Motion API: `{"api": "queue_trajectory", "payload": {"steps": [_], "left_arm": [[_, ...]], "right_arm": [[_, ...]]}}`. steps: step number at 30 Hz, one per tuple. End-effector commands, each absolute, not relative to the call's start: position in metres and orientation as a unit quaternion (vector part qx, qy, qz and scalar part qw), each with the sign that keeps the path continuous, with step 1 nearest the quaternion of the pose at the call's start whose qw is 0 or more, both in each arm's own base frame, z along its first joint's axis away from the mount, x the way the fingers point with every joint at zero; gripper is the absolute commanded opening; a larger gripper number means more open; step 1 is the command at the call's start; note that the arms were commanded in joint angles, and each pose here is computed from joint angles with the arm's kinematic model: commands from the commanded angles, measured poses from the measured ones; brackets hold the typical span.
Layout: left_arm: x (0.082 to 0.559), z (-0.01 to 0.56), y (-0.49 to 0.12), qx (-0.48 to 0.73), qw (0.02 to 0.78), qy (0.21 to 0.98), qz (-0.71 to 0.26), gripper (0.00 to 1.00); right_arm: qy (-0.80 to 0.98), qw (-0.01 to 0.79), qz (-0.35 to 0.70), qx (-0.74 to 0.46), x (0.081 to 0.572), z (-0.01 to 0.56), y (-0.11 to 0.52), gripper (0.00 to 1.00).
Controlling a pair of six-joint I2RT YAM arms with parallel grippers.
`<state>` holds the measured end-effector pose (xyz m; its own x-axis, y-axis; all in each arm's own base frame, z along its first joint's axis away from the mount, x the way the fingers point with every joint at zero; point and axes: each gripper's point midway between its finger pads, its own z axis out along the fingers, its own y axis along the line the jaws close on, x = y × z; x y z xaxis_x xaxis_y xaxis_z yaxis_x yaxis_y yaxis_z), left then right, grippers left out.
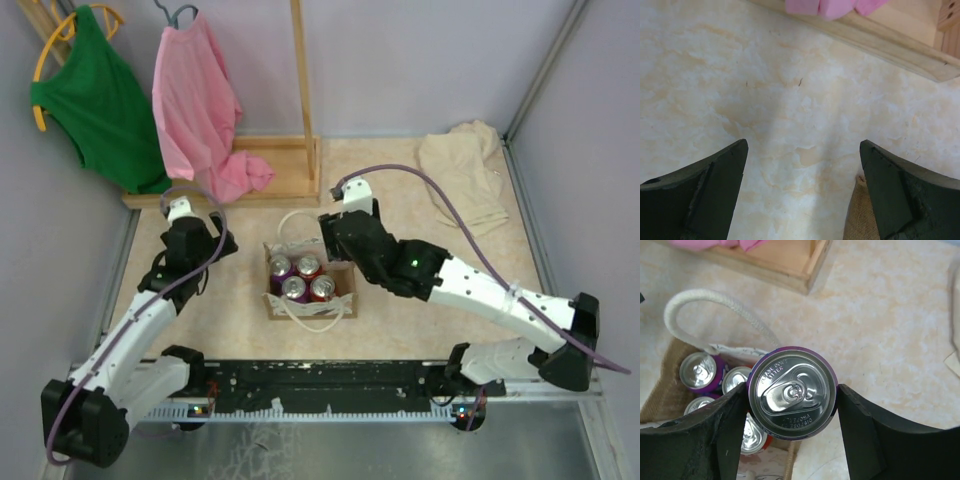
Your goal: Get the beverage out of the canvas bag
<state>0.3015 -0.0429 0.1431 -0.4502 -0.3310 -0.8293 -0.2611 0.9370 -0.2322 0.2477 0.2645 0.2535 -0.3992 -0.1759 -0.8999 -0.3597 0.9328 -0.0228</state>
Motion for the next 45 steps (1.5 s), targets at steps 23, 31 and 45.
{"api": "queue_trajectory", "payload": {"steps": [23, 31, 45], "left_arm": [[0.301, 0.181, -0.043, -0.144, 0.565, 0.810, -0.055, 0.99], [0.302, 0.175, -0.048, -0.142, 0.554, 0.818, -0.063, 0.99], [0.299, 0.167, -0.047, -0.140, 0.545, 0.824, -0.060, 0.99]], "right_arm": [[0.781, 0.609, -0.051, 0.125, 0.320, 0.288, 0.076, 0.00], [0.787, 0.604, -0.043, 0.116, 0.330, 0.233, 0.084, 0.00], [0.808, 0.578, -0.014, 0.116, 0.361, 0.172, 0.099, 0.00]]}}
